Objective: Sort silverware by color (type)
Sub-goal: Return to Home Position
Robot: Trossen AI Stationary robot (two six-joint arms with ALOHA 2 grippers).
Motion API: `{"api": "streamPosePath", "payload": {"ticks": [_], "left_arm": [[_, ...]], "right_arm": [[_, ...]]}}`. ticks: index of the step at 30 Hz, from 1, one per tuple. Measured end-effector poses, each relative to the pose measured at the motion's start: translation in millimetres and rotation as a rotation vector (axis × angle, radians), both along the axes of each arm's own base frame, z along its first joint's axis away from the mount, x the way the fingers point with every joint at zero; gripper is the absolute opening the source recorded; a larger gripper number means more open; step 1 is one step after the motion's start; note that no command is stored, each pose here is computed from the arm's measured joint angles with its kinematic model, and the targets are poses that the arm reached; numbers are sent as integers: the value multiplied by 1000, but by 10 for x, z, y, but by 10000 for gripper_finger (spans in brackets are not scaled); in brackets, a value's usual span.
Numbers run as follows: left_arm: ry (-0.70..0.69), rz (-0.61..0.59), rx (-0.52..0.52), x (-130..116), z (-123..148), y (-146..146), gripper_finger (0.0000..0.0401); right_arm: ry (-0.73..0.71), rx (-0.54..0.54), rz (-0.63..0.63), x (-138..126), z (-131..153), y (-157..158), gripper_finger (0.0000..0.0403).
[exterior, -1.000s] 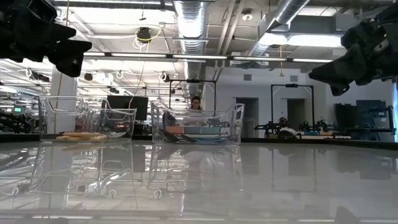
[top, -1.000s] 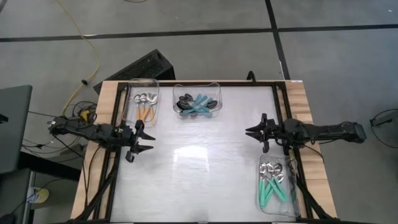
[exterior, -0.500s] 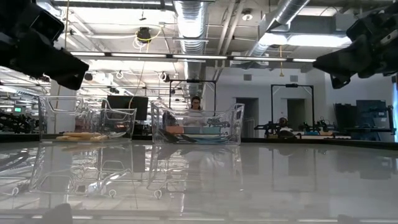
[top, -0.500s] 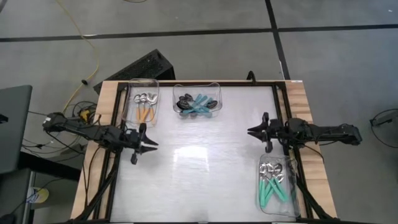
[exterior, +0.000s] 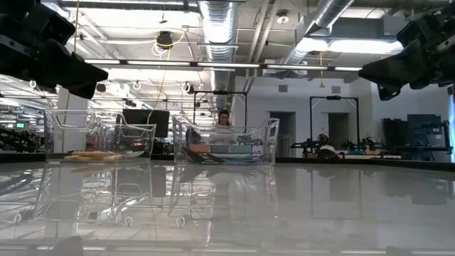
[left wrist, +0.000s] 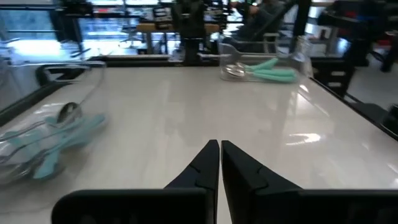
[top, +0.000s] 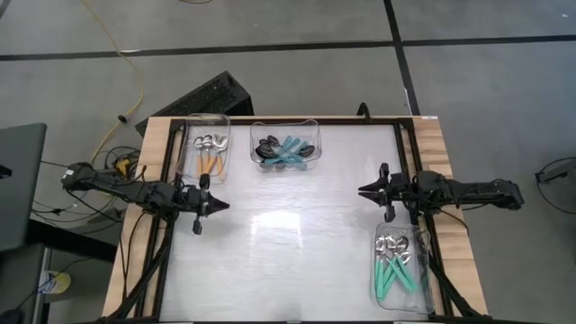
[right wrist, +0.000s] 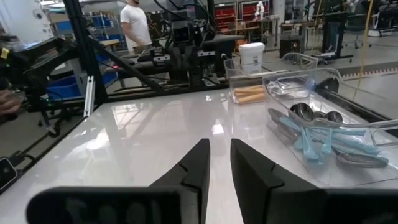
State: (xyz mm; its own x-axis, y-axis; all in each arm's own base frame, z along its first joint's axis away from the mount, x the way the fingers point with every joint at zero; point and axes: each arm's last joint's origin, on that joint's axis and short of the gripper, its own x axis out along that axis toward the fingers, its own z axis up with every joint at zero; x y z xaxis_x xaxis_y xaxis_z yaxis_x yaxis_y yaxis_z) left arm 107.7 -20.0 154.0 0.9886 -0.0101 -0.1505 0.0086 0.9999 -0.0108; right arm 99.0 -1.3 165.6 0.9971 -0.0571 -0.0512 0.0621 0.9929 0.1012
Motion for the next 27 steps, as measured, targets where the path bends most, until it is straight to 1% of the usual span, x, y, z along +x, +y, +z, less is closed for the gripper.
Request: {"api": "streamPosePath", "payload": {"ticks": [2, 27], "left_arm": [[-4, 19, -8, 1, 4, 5, 4], [-3, 18, 3, 0, 2, 5, 3]], "right_arm": [[0, 0, 0, 0, 0, 0, 87], [-1, 0, 2, -1, 4, 1, 87]]}}
